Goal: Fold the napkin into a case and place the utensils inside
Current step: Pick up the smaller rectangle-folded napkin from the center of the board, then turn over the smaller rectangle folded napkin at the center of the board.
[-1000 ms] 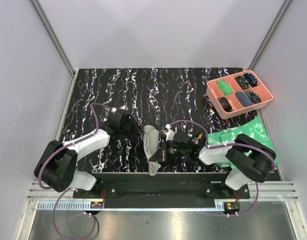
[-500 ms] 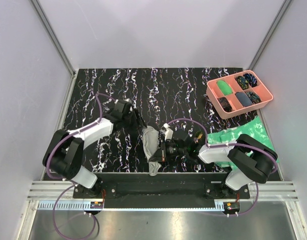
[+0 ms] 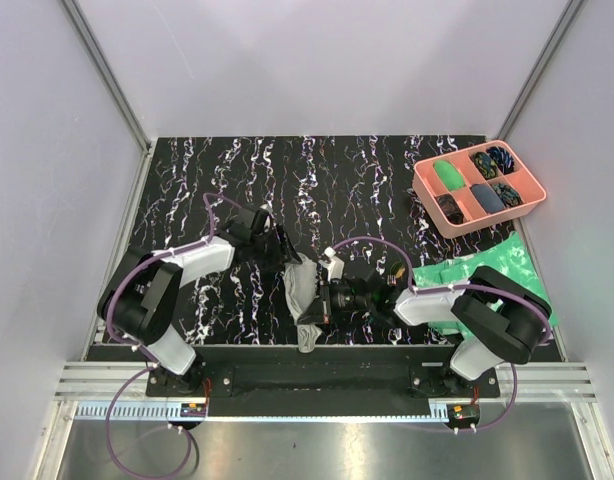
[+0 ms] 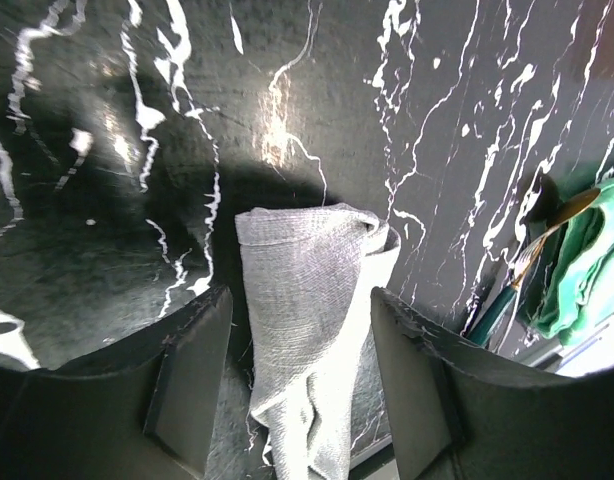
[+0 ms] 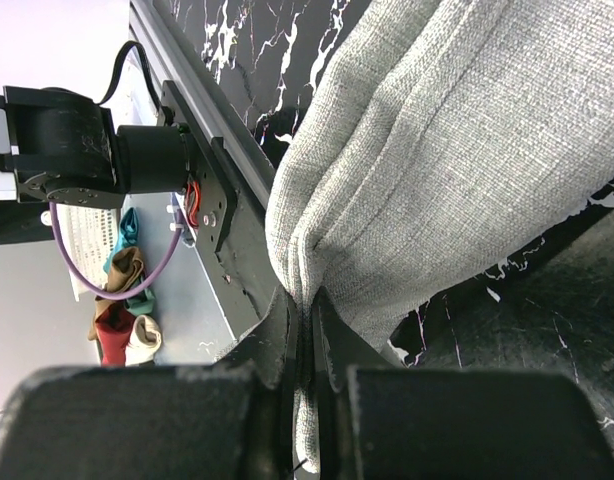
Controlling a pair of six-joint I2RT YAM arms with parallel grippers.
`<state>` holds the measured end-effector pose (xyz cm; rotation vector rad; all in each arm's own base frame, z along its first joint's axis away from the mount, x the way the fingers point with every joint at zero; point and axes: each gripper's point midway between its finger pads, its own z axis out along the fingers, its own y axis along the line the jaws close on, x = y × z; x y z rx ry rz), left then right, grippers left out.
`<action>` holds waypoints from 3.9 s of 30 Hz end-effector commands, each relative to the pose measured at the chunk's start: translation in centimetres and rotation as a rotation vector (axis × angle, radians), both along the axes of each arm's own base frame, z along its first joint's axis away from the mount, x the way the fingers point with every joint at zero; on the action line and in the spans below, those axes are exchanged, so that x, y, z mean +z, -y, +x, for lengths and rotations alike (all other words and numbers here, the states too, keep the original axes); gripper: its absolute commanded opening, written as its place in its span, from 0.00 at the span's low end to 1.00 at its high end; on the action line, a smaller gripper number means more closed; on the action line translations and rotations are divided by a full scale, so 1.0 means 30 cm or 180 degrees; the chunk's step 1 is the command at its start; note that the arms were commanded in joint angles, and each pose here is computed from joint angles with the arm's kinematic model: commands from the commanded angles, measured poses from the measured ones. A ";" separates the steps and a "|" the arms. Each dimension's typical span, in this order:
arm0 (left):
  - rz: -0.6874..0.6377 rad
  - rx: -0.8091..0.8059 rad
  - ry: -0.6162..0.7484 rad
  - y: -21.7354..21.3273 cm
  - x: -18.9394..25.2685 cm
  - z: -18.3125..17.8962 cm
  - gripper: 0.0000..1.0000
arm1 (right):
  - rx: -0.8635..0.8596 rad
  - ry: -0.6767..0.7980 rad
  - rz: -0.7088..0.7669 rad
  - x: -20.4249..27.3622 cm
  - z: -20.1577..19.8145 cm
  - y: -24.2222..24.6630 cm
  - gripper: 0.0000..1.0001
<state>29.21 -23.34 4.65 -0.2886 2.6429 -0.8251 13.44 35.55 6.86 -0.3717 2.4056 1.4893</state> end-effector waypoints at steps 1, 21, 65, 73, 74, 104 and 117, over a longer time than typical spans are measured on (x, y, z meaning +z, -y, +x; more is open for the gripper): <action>-0.0193 -0.0067 0.0057 0.041 0.007 0.002 0.58 | 0.0067 0.0144 0.0140 0.046 0.027 -0.034 0.00; 0.0286 0.0114 0.0323 -0.056 0.036 0.027 0.05 | 0.0187 0.0172 0.0145 0.034 0.043 -0.074 0.00; 0.3476 0.0963 -0.0063 -0.126 0.103 0.147 0.00 | -0.0180 0.0378 -0.0208 -0.071 0.163 -0.018 0.95; 0.3552 0.0985 -0.0098 -0.104 0.083 0.131 0.00 | -0.0054 0.0232 -0.0220 -0.145 0.156 -0.049 0.84; 0.3560 0.0996 -0.0088 -0.104 0.087 0.134 0.00 | -0.0068 0.0236 -0.0211 -0.142 0.161 -0.052 0.82; 0.3116 0.0294 0.0452 -0.003 0.340 0.176 0.63 | -0.0665 -0.0455 -0.0528 -0.269 0.178 0.069 0.16; 0.2013 -0.0070 0.0313 -0.110 0.225 0.103 0.06 | -0.0646 -0.0538 -0.0661 -0.253 0.204 0.122 0.42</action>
